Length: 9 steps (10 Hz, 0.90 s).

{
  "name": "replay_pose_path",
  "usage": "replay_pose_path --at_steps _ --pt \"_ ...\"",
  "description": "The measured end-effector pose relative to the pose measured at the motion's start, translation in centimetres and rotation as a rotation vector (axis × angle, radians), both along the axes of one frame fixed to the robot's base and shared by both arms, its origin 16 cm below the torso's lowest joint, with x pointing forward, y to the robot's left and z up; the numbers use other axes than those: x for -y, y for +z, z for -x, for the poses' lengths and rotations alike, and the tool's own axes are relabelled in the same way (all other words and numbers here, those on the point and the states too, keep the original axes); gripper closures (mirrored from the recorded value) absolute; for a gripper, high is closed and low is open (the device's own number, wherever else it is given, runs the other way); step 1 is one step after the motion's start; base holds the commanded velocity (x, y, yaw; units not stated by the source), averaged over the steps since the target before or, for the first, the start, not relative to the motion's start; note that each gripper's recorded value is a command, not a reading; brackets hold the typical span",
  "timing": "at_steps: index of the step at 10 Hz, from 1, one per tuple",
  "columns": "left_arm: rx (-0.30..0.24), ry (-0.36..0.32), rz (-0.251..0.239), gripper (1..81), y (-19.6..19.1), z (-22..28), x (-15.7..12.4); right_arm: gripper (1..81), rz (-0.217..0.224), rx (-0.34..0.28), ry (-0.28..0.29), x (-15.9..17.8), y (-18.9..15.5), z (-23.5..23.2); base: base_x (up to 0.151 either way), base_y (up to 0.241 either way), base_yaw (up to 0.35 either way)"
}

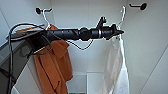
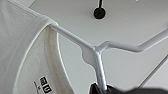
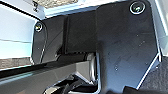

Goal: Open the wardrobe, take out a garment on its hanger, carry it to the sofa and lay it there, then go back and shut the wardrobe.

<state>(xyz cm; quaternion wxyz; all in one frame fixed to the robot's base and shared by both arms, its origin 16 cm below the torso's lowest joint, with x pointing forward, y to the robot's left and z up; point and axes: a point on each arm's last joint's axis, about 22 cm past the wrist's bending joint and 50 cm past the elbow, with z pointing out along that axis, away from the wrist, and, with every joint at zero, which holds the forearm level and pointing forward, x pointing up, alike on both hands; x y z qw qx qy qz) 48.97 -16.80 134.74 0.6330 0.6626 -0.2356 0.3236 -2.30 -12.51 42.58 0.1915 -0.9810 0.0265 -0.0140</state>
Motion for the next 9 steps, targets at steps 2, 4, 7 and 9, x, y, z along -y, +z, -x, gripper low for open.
replay_pose_path --at_steps 2,4,7,9 --pt "0.007 -0.005 0.002 81.1 0.1 0.3 0.1 1.0 -0.001 0.003 -0.002 -0.1 0.0 -0.1 -0.081 0.000 0.000" --pt "0.008 -0.013 0.005 81.1 0.1 0.6 0.5 1.0 -0.001 0.000 -0.005 -0.1 0.0 0.0 -0.083 0.000 0.000" --pt "0.006 -0.018 0.003 81.1 -0.2 0.7 0.6 1.0 -0.002 -0.002 -0.005 -0.1 0.0 0.1 -0.084 0.000 0.000" --pt "-0.019 -0.032 0.002 81.1 -1.5 1.2 1.2 1.0 -0.002 0.000 -0.005 -0.1 0.0 0.1 -0.084 0.000 0.000"
